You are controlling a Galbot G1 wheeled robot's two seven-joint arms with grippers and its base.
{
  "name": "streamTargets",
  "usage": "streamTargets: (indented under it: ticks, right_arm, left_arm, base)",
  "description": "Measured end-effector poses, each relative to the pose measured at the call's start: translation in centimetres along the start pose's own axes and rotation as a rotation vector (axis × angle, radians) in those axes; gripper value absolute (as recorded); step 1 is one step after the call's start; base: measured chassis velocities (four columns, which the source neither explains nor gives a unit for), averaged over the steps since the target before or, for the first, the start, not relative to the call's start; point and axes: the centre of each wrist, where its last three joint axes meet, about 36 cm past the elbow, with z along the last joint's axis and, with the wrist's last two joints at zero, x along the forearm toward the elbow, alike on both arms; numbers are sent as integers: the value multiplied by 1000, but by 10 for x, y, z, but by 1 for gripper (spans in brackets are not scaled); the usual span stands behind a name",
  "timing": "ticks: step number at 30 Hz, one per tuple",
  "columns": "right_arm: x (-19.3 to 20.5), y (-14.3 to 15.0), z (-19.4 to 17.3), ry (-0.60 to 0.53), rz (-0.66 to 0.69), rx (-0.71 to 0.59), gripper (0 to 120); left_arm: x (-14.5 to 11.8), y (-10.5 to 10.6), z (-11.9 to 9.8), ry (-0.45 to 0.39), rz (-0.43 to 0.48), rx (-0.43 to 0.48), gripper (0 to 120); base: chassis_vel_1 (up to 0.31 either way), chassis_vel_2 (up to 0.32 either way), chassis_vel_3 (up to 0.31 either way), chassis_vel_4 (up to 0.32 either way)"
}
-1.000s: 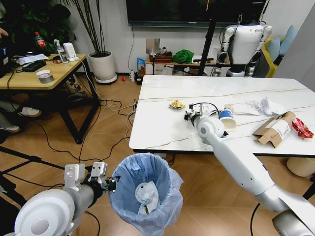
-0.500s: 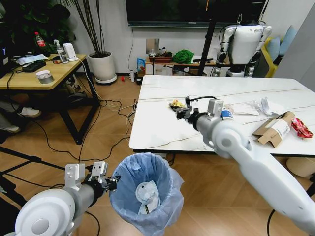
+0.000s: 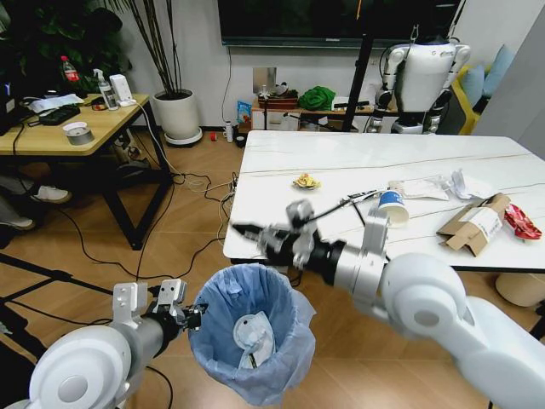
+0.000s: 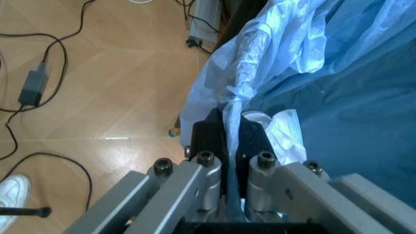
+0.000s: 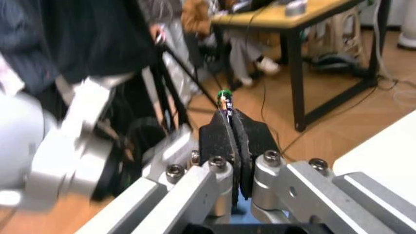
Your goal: Pick up the trash bin and place the trash from the table into it.
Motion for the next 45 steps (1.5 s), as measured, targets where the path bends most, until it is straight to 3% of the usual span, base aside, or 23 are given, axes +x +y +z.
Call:
streamTargets:
  ticks: [12,23,28,34,38,39,45]
  right_arm:
    - [-1,2,49,120,1,88,0]
    - [11,-2,58,127,16,124,39]
    - [13,-4,40,50,124,88,57]
    - [13,-40,6,-80,359,-41,79]
    - [11,-93,-15,-141,594,-147,96]
    - [11,-93,-15,-141,594,-147,96]
    - [-7,-169,-17,-132,845,-165,100]
  left_arm:
    - [4,-1,0,5,-1,-10,0]
    - [4,0,3,23,-7,-8,0]
    - [3,0,6,29,-10,-3,0]
    - [2,-1,10,40,-10,2,0]
    - [1,-1,14,54,-12,4,0]
    - [1,-1,14,54,-12,4,0]
    - [0,-2,16,61,-4,1,0]
  base:
    - [0,0,0,0]
    - [0,0,0,0]
    - [0,0,0,0]
    - [0,0,0,0]
    - [0,0,0,0]
    - [0,0,0,0]
    - [0,0,0,0]
